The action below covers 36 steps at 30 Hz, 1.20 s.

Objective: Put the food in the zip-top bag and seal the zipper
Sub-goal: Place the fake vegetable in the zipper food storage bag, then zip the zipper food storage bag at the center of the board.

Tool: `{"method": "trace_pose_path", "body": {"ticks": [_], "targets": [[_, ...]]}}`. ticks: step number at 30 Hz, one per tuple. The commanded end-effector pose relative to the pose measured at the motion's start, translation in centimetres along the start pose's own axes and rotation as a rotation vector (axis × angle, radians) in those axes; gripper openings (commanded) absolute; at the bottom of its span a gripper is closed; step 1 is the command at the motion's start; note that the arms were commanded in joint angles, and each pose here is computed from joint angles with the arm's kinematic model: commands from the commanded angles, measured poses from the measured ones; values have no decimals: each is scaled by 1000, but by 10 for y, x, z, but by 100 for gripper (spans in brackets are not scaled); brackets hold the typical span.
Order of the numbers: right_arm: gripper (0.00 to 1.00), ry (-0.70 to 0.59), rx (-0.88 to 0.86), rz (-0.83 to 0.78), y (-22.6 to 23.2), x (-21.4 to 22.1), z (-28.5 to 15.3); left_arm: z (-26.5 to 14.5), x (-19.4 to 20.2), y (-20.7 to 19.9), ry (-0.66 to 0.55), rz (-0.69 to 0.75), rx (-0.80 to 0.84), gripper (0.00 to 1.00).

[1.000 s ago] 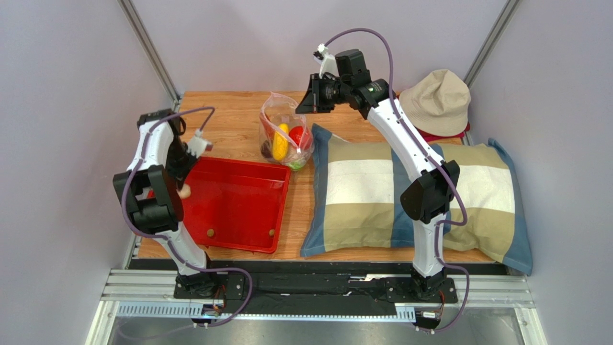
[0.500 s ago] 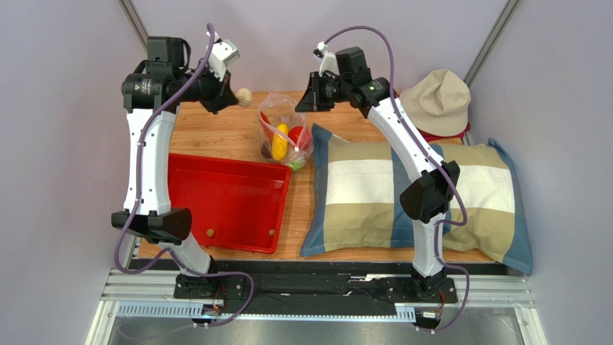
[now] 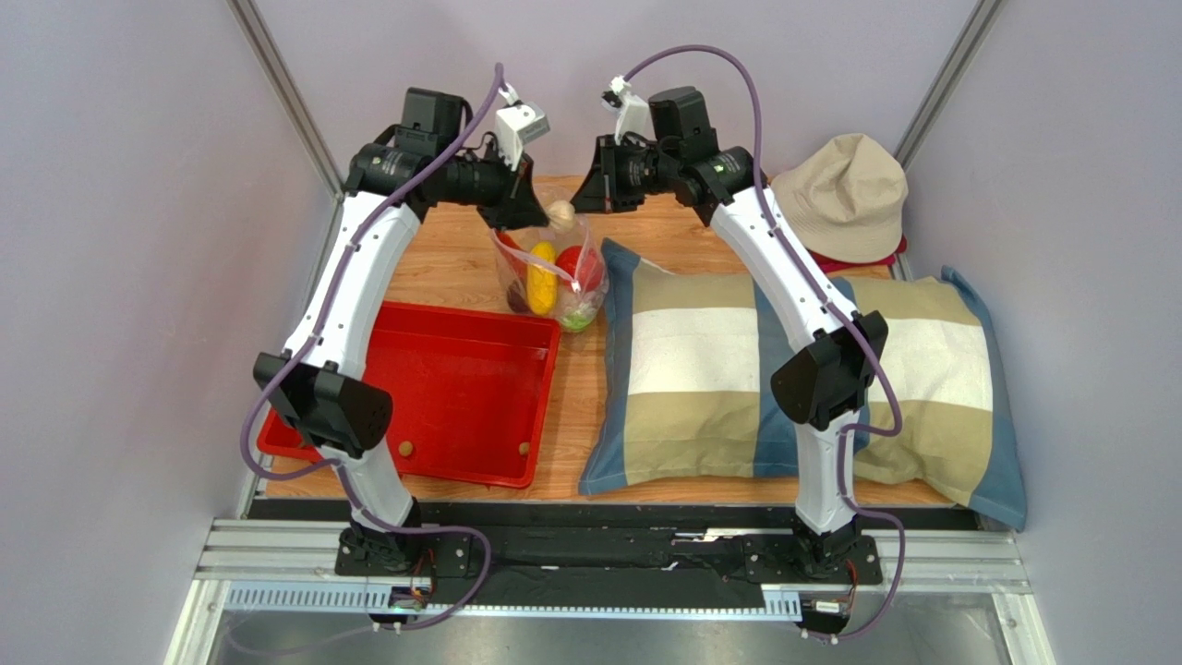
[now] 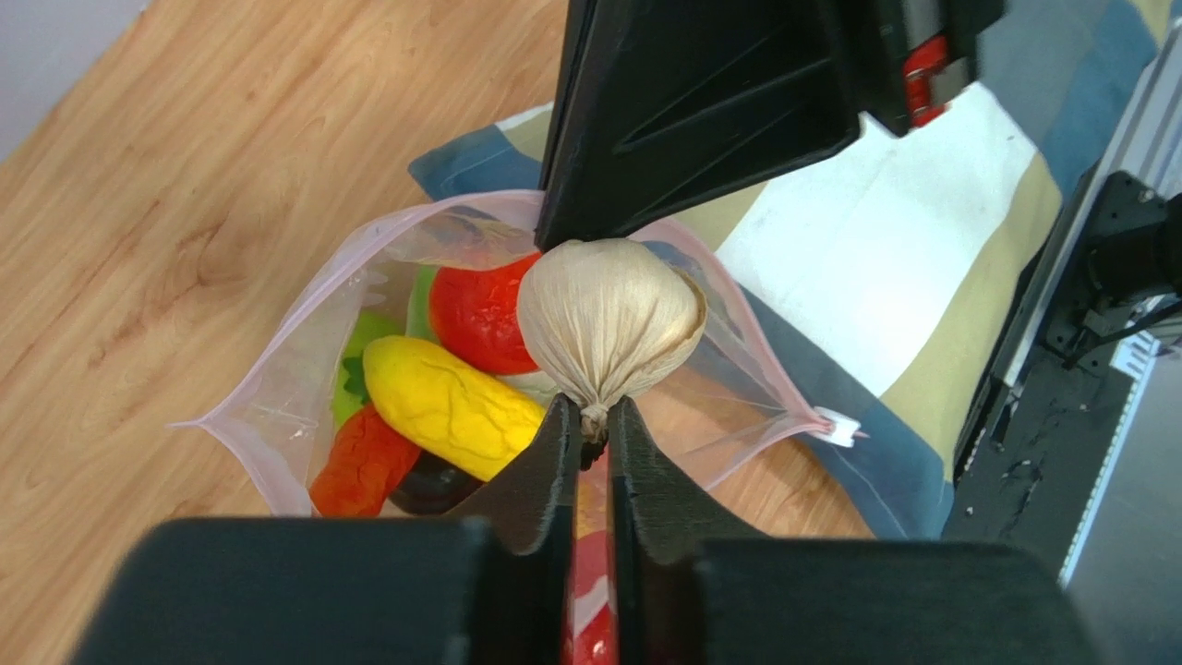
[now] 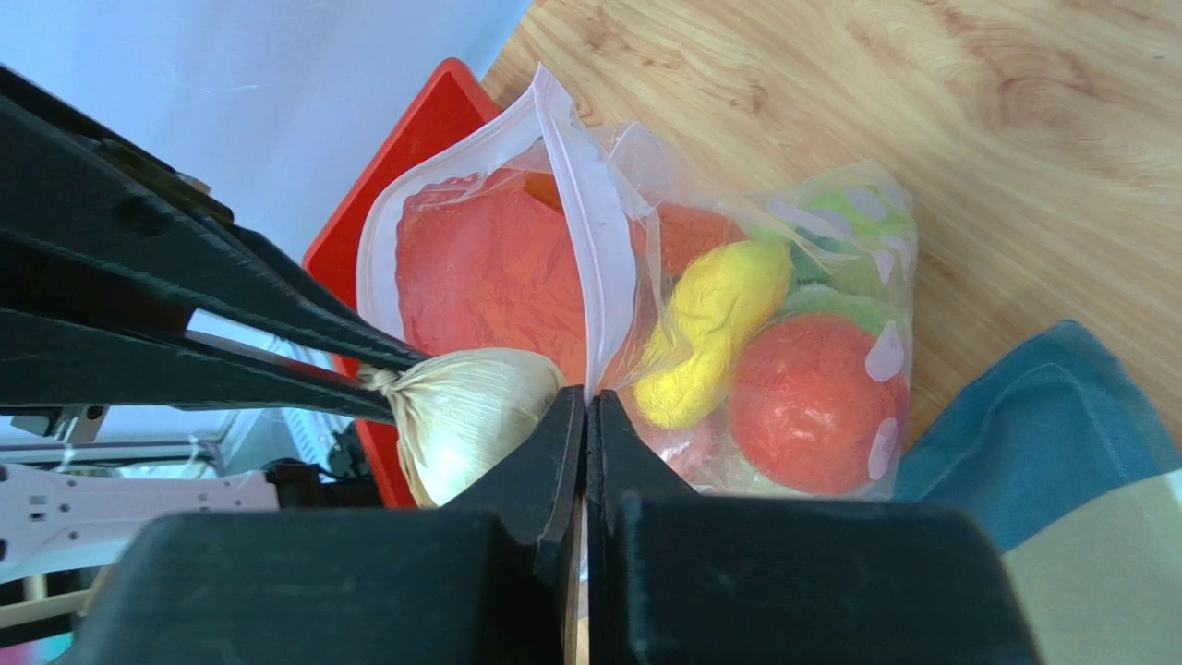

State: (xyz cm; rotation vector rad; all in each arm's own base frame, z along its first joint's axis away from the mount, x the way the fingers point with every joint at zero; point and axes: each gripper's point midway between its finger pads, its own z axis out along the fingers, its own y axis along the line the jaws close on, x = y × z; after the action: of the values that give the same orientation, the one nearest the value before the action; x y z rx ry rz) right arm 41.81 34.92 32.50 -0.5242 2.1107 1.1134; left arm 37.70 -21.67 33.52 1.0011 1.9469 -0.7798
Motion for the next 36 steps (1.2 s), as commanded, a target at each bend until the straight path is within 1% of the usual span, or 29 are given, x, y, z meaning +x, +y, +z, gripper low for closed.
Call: {"method": "trace_pose_path", "body": {"ticks": [1, 3, 4, 7, 11, 12, 14, 15, 17, 18, 20, 21, 23, 24, 27, 30, 33, 36], "targets": [[0, -77, -57, -84, 22, -22, -12, -2, -2, 7, 3, 39, -44, 31], [0, -83, -60, -91, 23, -24, -12, -6, 2, 5, 21, 44, -52, 45], [0, -84, -62, -94, 24, -25, -13, -7, 3, 5, 25, 59, -51, 54], [0, -93, -72, -103, 26, -28, -12, -14, 3, -4, 21, 93, -33, 67], [0, -96, -84, -112, 27, -30, -10, -22, 11, -27, 17, 189, 63, 70], [0, -99, -90, -113, 27, -31, -9, -22, 12, -35, -1, 268, 116, 70], [0, -100, -101, -117, 30, -31, -8, -23, 18, -45, -12, 332, 167, 70], [0, -98, -106, -118, 30, -31, -6, -23, 18, -50, -37, 410, 203, 70], [0, -95, -115, -122, 32, -30, -4, -23, 23, -55, -51, 474, 233, 70], [0, -98, -120, -126, 34, -31, -5, -21, 24, -55, -65, 549, 249, 70], [0, -95, -128, -129, 37, -29, -2, -17, 29, -54, -60, 608, 266, 70], [0, -94, -133, -132, 38, -29, -2, -14, 31, -50, -50, 681, 263, 70], [0, -94, -137, -140, 40, -29, -1, -7, 41, -51, -11, 727, 288, 69], [0, -96, -136, -144, 39, -30, -1, -4, 46, -47, 14, 781, 287, 68], [0, -93, -143, -149, 39, -29, 3, 6, 62, -44, 76, 833, 316, 66], [0, -98, -146, -154, 39, -30, 5, 17, 70, -42, 100, 861, 328, 60], [0, -103, -154, -162, 41, -31, 7, 25, 72, -43, 108, 888, 330, 40], [0, -110, -161, -172, 42, -32, 10, 30, 74, -46, 116, 919, 338, 31]]}}
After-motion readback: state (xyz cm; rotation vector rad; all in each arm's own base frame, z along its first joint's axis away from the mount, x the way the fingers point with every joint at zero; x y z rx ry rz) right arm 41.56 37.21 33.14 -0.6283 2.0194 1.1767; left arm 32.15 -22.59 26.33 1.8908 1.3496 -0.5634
